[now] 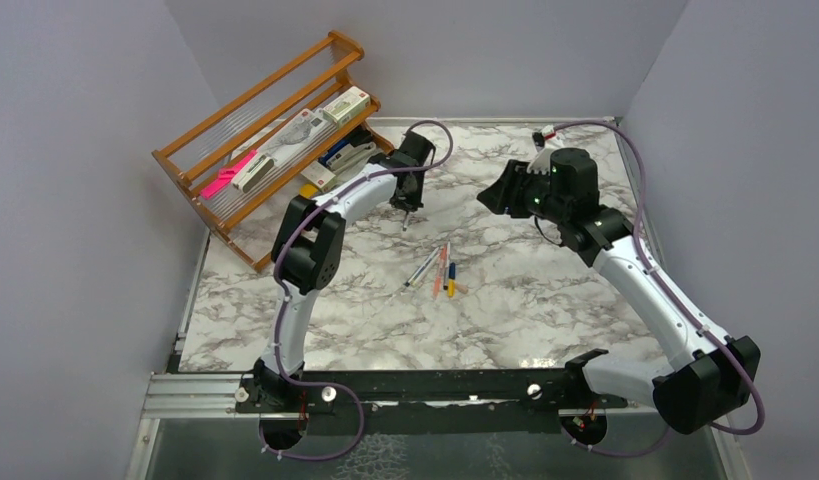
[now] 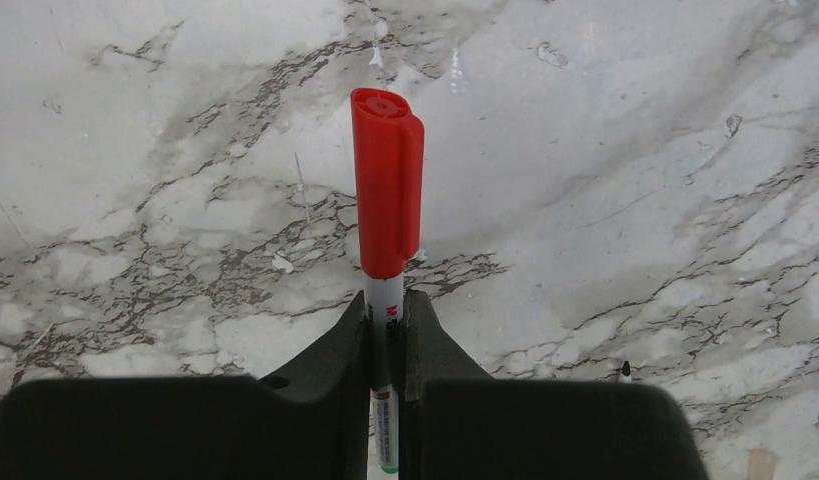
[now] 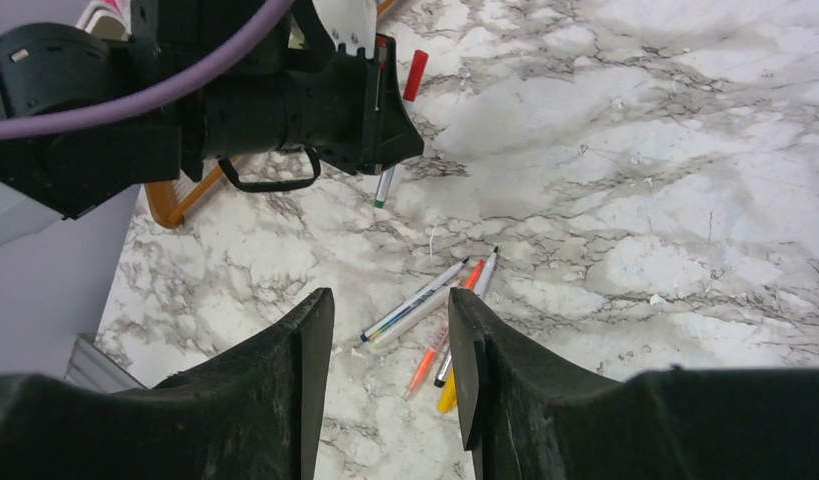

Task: Insert the pens into the pen caps

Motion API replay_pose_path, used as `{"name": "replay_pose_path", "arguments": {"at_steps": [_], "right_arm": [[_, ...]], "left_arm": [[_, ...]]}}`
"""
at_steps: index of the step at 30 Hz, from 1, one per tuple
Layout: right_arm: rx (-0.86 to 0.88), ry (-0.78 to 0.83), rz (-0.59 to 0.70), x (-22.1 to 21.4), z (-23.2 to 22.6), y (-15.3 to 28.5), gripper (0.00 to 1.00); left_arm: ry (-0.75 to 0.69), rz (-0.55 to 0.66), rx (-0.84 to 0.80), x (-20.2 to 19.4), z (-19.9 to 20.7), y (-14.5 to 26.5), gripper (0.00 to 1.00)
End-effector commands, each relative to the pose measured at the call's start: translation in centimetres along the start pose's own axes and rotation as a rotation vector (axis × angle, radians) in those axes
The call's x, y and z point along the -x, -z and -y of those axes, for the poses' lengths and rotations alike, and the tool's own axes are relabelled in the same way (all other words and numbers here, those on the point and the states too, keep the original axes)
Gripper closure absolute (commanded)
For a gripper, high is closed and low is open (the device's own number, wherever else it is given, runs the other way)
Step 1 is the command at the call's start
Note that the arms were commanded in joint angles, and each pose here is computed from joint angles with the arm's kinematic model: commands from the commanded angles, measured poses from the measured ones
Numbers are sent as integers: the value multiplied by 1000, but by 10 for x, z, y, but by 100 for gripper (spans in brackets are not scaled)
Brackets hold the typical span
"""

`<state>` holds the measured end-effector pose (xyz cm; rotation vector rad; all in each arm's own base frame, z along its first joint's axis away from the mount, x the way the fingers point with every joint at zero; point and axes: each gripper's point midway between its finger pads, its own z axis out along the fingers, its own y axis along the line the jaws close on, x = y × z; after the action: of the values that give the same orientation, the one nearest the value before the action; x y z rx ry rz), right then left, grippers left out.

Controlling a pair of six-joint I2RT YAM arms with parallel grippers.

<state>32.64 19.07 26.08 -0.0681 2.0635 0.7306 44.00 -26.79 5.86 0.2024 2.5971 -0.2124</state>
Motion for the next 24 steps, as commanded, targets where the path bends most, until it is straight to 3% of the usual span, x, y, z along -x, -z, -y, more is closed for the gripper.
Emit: {"name": "replay_pose_path", "arguments": {"at_steps": [1, 5, 13, 19, 24], "right_arm": [[-24, 15, -26, -12, 9, 1, 55], [-10, 11, -23, -15, 8, 1, 55], [-14, 15, -28, -15, 9, 1, 55], [-10, 21, -55, -23, 11, -2, 55], [-69, 42, -224, -59, 32, -17, 51]], "left_arm": [[28, -30, 78, 7, -10, 9, 94], [35, -91, 92, -3, -12, 0, 89], [60, -91, 88, -1, -14, 0, 75], [63, -81, 87, 1, -14, 5, 73], [5, 27, 26, 29, -2, 35, 73]]}}
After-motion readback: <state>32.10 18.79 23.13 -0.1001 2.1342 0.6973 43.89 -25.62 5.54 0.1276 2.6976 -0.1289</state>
